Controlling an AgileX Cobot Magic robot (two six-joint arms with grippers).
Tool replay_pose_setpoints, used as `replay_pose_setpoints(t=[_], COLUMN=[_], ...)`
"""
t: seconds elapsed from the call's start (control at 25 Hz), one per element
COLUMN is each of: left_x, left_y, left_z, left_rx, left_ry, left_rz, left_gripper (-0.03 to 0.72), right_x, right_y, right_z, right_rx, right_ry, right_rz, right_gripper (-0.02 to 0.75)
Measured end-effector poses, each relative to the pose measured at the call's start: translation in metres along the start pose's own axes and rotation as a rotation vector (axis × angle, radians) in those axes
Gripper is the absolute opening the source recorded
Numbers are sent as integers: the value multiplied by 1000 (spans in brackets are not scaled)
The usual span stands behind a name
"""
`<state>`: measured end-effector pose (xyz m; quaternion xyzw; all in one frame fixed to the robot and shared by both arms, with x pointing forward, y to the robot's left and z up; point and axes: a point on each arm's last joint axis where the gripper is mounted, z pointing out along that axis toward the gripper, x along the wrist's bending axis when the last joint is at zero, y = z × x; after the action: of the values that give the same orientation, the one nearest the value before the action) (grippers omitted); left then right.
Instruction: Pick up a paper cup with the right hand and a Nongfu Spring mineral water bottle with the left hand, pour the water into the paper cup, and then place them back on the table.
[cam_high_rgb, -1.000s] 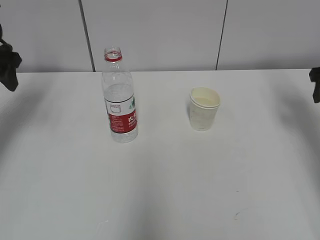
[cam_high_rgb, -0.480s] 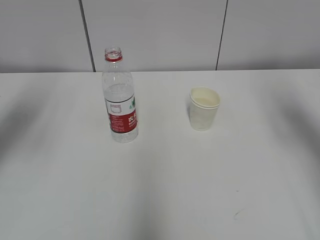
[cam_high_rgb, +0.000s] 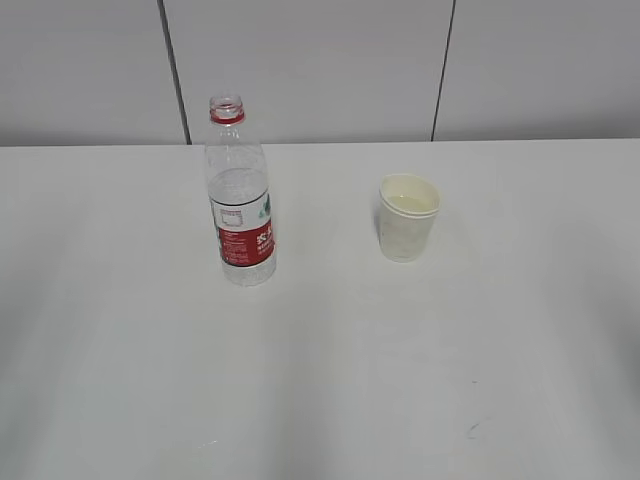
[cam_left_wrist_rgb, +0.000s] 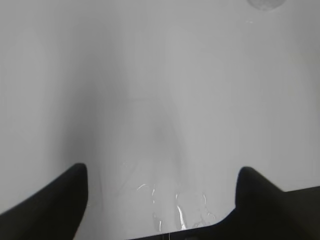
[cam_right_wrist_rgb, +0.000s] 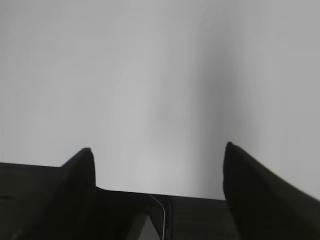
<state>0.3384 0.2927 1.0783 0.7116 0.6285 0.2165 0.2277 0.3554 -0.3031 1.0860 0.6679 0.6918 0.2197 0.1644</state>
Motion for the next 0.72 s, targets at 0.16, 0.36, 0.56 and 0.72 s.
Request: replay_pose_setpoints(t=[0.16,0.36,0.56,0.72], left_x=[-1,-1,-1,-1], left_y=[-43,-74,-87,-90], left_z=[-12,-28,-38,-40], left_rx=[-123,-251,-345,-367], left_ry=[9,33,38,40], left_rz=[2,9,7,2], left_gripper=[552,552,552,552], right_x=[9,16,23,28], right_y=[-28,-52,-79,-102], right_z=[-8,-14,-21,-26], right_rx=[-73,-65,-140,-237], right_ry=[23,39,40,27], right_rz=[2,-19,-42,-66], right_gripper=[589,589,589,589])
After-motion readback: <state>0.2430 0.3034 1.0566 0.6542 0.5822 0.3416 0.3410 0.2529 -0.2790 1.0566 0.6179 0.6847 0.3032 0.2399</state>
